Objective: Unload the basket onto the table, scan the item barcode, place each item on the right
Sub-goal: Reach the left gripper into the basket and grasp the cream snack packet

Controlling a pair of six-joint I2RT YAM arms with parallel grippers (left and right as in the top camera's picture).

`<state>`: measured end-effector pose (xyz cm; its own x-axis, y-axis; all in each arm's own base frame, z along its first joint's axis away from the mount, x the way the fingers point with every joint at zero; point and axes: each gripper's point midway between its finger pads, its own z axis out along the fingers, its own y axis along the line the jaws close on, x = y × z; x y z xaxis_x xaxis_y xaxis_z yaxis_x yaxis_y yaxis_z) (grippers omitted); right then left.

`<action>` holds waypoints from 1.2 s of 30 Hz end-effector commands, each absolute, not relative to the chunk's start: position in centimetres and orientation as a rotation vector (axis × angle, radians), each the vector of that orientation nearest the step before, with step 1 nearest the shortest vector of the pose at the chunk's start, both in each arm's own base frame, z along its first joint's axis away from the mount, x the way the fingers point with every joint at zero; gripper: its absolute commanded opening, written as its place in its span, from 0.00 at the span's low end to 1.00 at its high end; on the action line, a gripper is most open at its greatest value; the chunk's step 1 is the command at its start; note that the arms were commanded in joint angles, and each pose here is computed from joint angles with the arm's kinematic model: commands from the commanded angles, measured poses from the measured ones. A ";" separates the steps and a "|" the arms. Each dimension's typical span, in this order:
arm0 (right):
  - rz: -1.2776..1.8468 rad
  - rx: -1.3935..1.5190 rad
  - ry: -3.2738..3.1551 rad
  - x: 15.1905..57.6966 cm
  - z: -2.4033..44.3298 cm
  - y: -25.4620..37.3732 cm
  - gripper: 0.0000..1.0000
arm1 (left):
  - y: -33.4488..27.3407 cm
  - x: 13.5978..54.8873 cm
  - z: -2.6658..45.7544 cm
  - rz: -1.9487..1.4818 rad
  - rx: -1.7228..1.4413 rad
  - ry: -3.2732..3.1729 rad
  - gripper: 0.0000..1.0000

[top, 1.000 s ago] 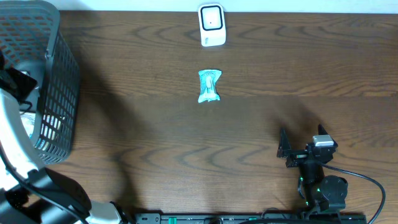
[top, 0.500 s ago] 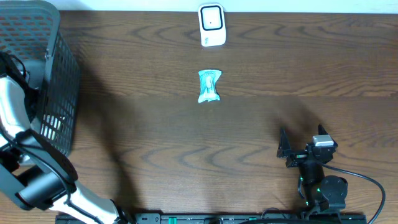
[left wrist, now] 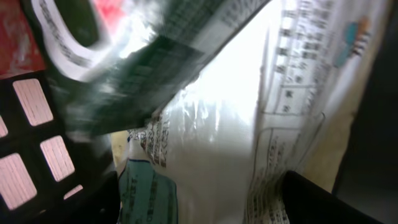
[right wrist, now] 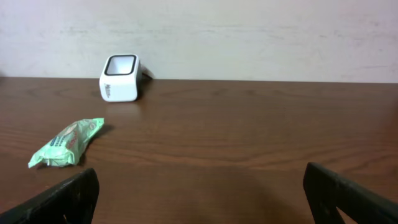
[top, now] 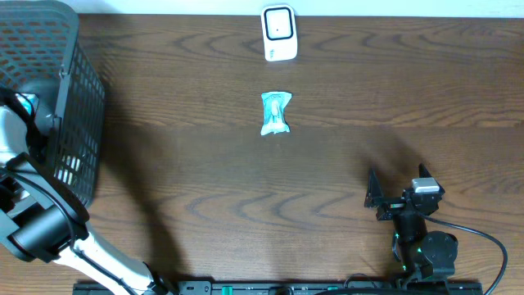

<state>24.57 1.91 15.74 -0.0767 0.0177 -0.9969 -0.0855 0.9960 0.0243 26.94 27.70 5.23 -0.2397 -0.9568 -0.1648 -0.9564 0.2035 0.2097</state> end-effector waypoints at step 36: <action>0.097 -0.041 1.646 24.5 15.7 2.0 0.99 | 24.7 34.4 23.8 0.377 2.266 -3.008 0.07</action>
<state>24.57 1.91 15.74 -0.0767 0.0177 -0.9969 -0.0855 0.9960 0.0243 33.33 26.18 18.54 -0.1711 -0.9304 -0.3240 -0.8878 0.2882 -0.3588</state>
